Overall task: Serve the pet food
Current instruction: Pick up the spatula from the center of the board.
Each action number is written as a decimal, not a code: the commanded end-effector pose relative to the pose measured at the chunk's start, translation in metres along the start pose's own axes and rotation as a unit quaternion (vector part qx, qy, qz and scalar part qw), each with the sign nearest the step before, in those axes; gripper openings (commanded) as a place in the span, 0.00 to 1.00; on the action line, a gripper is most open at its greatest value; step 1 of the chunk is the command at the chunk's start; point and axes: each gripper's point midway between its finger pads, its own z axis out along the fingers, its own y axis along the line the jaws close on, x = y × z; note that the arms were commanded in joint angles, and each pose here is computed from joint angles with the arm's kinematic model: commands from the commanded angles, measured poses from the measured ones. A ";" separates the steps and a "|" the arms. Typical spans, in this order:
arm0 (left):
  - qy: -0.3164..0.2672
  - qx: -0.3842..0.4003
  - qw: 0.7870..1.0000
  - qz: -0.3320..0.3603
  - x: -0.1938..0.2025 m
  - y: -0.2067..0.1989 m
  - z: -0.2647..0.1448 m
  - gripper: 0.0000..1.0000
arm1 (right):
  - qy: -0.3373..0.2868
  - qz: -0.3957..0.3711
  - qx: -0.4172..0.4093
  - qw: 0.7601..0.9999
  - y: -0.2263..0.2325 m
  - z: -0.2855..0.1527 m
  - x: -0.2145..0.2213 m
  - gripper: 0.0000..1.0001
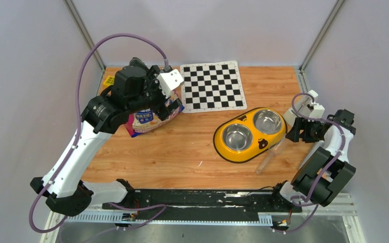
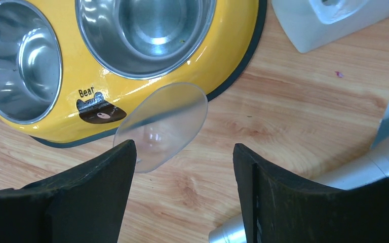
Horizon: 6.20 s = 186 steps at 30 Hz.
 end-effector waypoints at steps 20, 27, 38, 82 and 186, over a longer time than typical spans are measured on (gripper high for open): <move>-0.023 -0.013 1.000 -0.004 -0.009 0.000 -0.002 1.00 | 0.047 0.019 -0.024 0.998 -0.003 0.057 0.020 0.38; -0.022 -0.016 1.000 0.002 -0.012 0.001 -0.002 1.00 | 0.062 0.043 -0.060 0.995 0.004 0.061 0.021 0.01; -0.016 -0.015 1.000 0.005 -0.009 -0.001 0.003 1.00 | -0.001 -0.023 -0.003 1.000 0.024 0.003 -0.026 0.00; -0.033 0.326 0.919 -0.218 -0.067 -0.061 0.086 0.90 | -0.196 -0.413 -0.336 0.823 0.396 -0.044 -0.164 0.00; -0.078 0.308 0.841 -0.439 -0.035 0.007 0.082 0.00 | -0.340 -0.479 -0.245 0.771 0.386 0.014 -0.168 0.25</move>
